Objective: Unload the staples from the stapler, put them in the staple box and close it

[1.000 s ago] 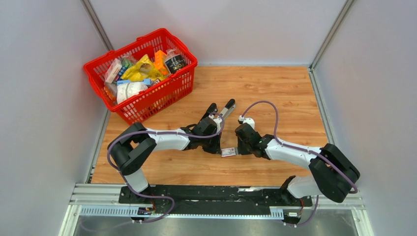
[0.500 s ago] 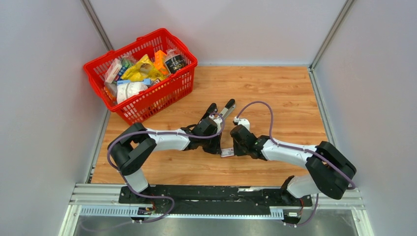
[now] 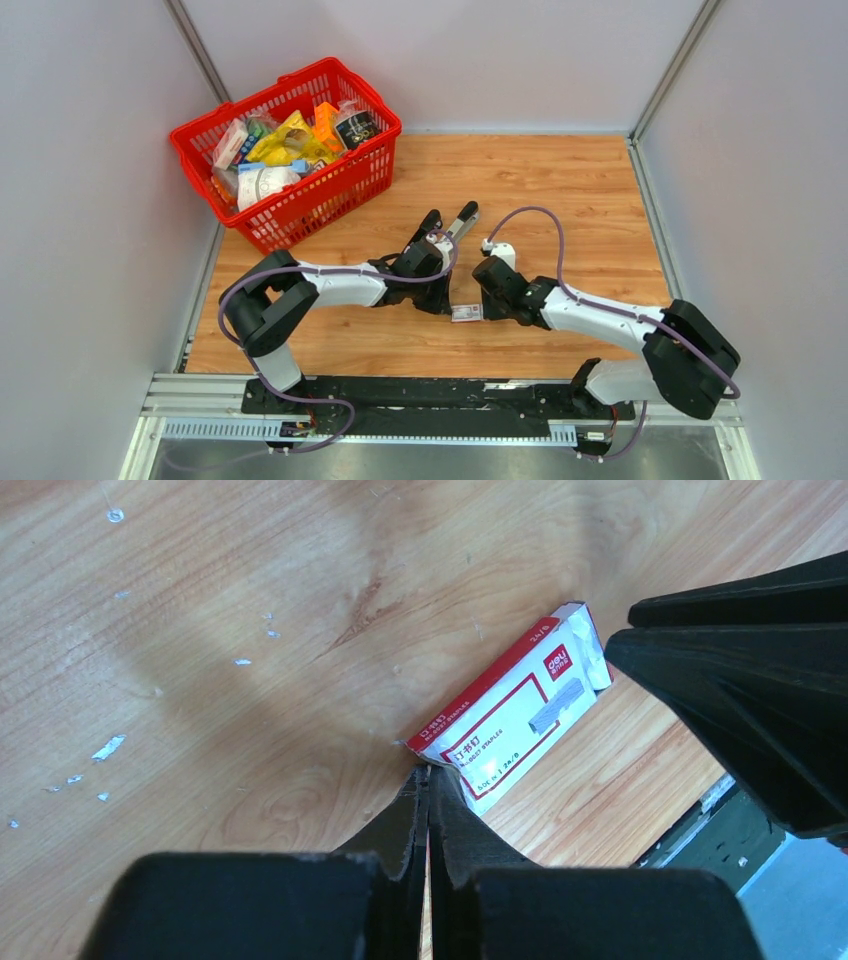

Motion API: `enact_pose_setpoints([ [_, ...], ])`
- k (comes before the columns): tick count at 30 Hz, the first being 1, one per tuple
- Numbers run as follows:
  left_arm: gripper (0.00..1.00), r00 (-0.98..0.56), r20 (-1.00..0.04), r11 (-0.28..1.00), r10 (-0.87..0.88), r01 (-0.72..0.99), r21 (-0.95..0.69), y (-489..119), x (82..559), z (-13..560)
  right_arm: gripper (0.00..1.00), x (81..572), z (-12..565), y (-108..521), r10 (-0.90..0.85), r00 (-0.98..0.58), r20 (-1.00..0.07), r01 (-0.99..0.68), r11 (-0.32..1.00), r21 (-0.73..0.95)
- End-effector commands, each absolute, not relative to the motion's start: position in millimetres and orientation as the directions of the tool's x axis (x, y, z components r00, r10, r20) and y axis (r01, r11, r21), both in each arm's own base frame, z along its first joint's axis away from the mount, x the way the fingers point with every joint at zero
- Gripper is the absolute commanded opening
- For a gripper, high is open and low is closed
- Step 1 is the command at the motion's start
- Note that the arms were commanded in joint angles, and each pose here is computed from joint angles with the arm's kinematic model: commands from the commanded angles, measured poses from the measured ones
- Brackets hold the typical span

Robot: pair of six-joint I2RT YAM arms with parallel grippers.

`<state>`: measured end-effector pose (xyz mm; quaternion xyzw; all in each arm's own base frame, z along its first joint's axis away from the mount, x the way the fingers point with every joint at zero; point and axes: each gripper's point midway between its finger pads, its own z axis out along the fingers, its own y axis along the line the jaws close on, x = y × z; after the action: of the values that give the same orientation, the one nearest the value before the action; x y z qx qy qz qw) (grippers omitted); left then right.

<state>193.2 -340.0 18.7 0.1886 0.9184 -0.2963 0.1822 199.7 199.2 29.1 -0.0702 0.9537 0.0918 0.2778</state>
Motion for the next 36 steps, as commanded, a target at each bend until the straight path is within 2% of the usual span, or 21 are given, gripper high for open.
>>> enact_pose_setpoints([
  [1,0.00,-0.863,-0.431,0.759,0.264,0.461,-0.459,-336.8,185.3,11.1,0.20,207.5,48.7,193.9,-0.060,-0.807,-0.587,-0.157,0.981,0.116],
  [5,0.00,-0.861,-0.432,0.757,0.269,0.466,-0.458,-337.0,184.2,11.8,0.19,208.1,50.5,185.8,-0.059,-0.799,-0.598,-0.141,0.986,0.092],
  [12,0.00,-0.859,-0.434,0.759,0.271,0.468,-0.453,-335.9,182.7,12.9,0.00,206.7,39.6,184.1,-0.069,-0.810,-0.582,-0.140,0.987,0.078],
  [36,0.00,-0.858,-0.428,0.760,0.285,0.474,-0.445,-337.5,178.7,7.4,0.00,198.7,21.3,211.6,-0.048,-0.850,-0.524,-0.173,0.966,0.193],
])
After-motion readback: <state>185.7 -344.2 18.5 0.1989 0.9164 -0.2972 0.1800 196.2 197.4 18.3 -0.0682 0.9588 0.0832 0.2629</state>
